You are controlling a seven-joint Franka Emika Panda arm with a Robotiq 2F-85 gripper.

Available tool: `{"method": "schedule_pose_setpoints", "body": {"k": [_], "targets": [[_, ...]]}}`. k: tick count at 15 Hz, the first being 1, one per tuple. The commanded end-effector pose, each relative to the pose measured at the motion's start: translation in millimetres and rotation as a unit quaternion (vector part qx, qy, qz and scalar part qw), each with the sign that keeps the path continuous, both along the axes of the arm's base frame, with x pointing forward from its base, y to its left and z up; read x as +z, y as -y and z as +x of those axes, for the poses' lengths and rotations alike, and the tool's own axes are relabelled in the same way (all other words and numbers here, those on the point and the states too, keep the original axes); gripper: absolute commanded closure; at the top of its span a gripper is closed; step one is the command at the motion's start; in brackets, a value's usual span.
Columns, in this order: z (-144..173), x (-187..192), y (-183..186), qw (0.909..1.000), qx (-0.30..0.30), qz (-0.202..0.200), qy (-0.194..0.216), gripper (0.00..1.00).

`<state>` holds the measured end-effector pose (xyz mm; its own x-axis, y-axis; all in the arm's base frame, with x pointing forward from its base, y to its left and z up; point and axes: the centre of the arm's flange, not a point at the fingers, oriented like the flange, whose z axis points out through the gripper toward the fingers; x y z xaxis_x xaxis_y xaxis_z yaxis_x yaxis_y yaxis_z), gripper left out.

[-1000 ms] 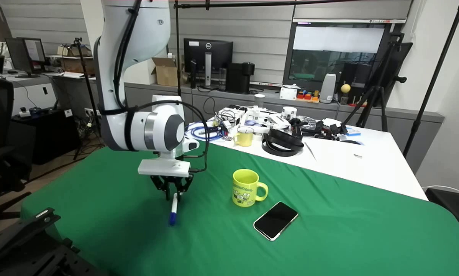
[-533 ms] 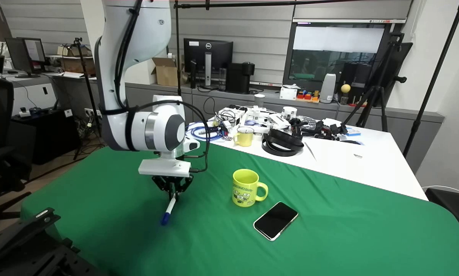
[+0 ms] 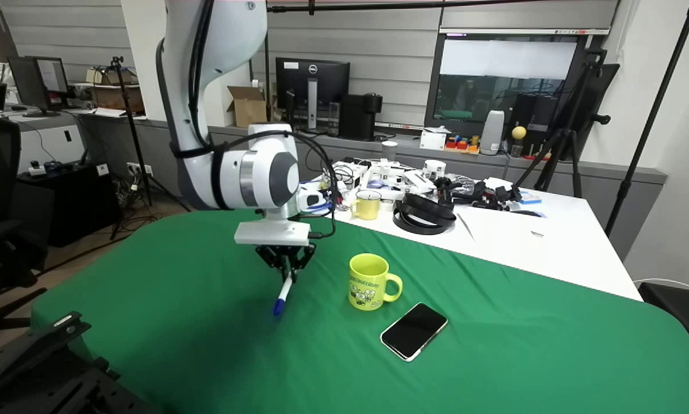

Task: Put the marker inside the cup

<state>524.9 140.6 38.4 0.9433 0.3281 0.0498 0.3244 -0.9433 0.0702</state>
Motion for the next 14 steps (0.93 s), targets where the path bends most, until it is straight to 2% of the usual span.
{"method": "schedule_pose_setpoints", "body": {"k": [1,6,8,14], "targets": [[13.4,55.0,30.1,0.9981,-0.042,-0.02,0.04,0.96],[30.2,105.3,60.0,0.9936,-0.062,-0.044,0.084,0.96],[30.8,120.6,66.0,0.9893,-0.068,-0.053,0.118,0.96],[32.3,135.2,78.7,0.9622,-0.081,-0.106,0.238,0.96]]}}
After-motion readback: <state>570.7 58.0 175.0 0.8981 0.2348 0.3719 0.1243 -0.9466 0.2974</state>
